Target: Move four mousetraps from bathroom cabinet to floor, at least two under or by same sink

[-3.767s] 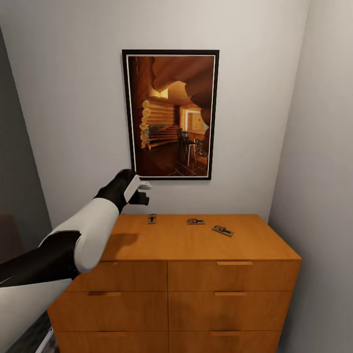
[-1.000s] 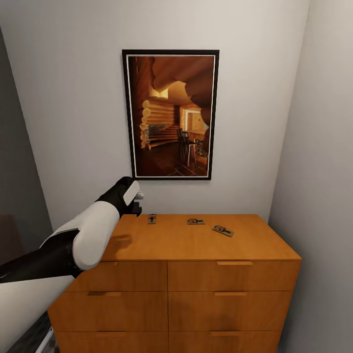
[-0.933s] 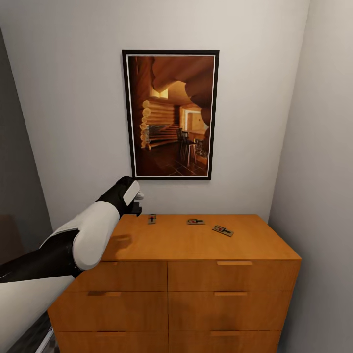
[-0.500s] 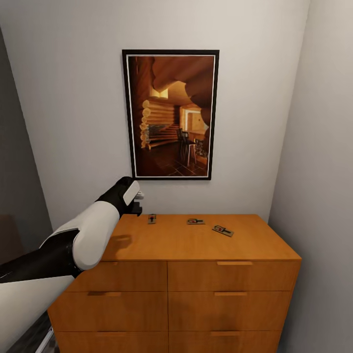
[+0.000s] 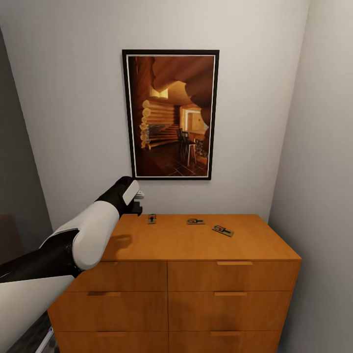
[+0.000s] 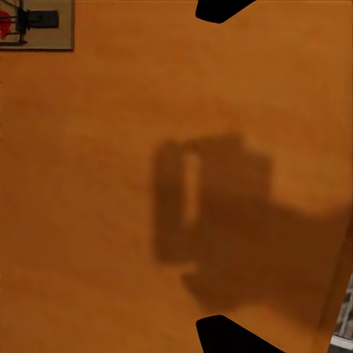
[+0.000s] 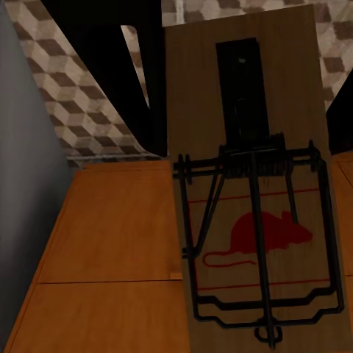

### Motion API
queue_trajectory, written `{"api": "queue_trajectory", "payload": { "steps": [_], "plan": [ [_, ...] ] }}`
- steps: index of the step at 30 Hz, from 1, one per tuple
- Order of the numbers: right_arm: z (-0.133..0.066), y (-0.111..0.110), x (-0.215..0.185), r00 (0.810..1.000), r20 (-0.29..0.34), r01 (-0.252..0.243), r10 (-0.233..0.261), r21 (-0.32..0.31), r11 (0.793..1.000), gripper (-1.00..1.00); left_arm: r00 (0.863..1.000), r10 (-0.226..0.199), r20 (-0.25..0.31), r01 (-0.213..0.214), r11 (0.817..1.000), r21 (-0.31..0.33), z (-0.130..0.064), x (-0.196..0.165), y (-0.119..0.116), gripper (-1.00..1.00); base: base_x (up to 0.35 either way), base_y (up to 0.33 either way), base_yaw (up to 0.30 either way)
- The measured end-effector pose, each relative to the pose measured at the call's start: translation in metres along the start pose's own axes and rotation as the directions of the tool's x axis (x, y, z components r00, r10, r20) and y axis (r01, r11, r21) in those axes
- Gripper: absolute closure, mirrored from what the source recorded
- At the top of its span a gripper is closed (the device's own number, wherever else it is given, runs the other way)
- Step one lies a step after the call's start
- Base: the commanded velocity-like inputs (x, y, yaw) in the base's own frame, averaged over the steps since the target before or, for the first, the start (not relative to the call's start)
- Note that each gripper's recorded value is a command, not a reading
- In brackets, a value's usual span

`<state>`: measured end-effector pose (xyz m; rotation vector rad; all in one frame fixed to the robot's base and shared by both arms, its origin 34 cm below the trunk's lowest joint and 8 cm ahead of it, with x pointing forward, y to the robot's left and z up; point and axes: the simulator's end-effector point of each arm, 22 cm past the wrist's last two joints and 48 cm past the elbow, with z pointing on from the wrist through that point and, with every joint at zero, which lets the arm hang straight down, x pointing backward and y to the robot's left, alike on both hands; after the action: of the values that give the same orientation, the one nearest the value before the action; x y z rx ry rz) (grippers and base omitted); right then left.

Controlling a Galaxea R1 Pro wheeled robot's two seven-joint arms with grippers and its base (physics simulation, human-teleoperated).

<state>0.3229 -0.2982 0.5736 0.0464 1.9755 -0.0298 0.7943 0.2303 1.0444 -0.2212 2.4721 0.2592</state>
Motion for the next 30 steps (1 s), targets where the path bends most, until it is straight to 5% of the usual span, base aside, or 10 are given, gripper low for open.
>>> {"api": "queue_trajectory", "payload": {
  "steps": [10, 30],
  "plan": [
    [0.0, 0.0, 0.0, 1.0, 0.0, 0.0, 0.0, 0.0, 1.0, 1.0, 1.0, -0.011, -0.005, 0.011, 1.0, 0.008, 0.0006, 0.001, -0.0006, -1.0, 0.0, -0.014, 0.0],
    [0.0, 0.0, -0.0001, 1.0, 0.0, 0.0, 0.0, 0.0, 1.0, 1.0, 1.0, -0.012, -0.005, 0.012, 1.0, 0.008, 0.0008, 0.0009, -0.0001, -1.0, 0.0, -0.186, 0.0]
  ]
}}
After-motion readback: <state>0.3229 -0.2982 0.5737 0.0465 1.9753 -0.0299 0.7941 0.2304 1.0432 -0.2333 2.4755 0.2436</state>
